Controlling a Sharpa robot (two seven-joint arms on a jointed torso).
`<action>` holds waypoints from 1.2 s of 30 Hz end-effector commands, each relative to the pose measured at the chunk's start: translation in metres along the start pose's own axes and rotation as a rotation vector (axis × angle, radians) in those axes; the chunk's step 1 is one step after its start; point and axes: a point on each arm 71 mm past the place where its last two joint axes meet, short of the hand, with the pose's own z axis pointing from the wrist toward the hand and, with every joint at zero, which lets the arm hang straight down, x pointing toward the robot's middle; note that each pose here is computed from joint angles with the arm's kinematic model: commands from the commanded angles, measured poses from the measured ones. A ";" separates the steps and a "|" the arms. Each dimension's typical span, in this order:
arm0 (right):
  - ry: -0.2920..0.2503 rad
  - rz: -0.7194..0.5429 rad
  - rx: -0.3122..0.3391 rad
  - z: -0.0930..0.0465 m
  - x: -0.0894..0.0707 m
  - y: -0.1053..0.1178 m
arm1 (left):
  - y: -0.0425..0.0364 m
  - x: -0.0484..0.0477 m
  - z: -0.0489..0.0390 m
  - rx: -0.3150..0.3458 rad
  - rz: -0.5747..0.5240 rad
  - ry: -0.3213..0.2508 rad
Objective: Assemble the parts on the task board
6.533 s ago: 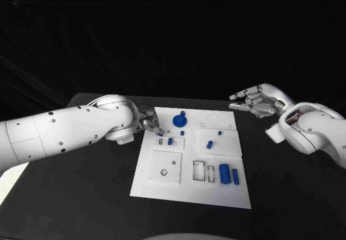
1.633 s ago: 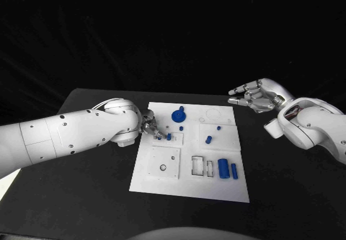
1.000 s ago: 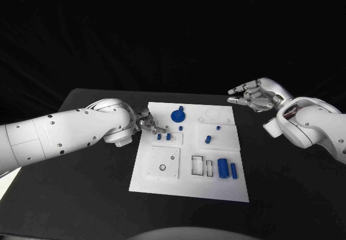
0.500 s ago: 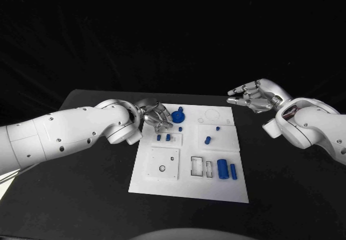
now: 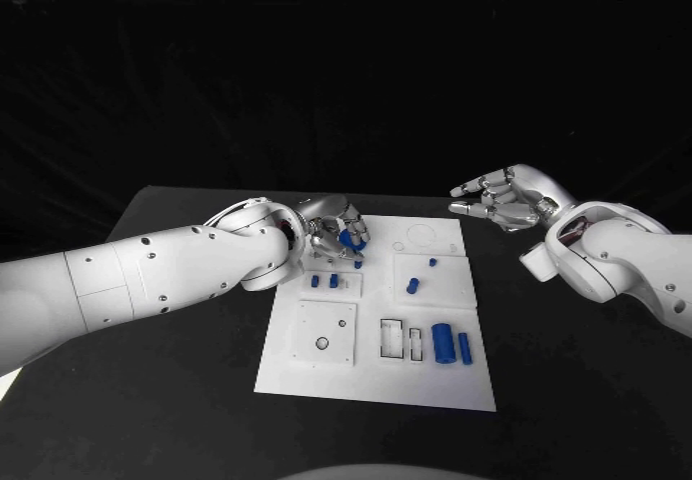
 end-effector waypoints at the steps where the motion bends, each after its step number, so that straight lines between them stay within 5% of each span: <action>1: 0.004 0.004 -0.009 0.000 0.001 0.001 | -0.0040 0.0020 0.0046 0.024 0.175 0.002; 17: 0.009 0.006 -0.012 0.001 0.003 0.002 | -0.0061 0.0153 0.0224 -0.026 0.313 0.067; 36: 0.012 0.008 -0.015 0.001 0.004 0.003 | 0.0012 0.0251 0.0276 -0.042 0.321 0.098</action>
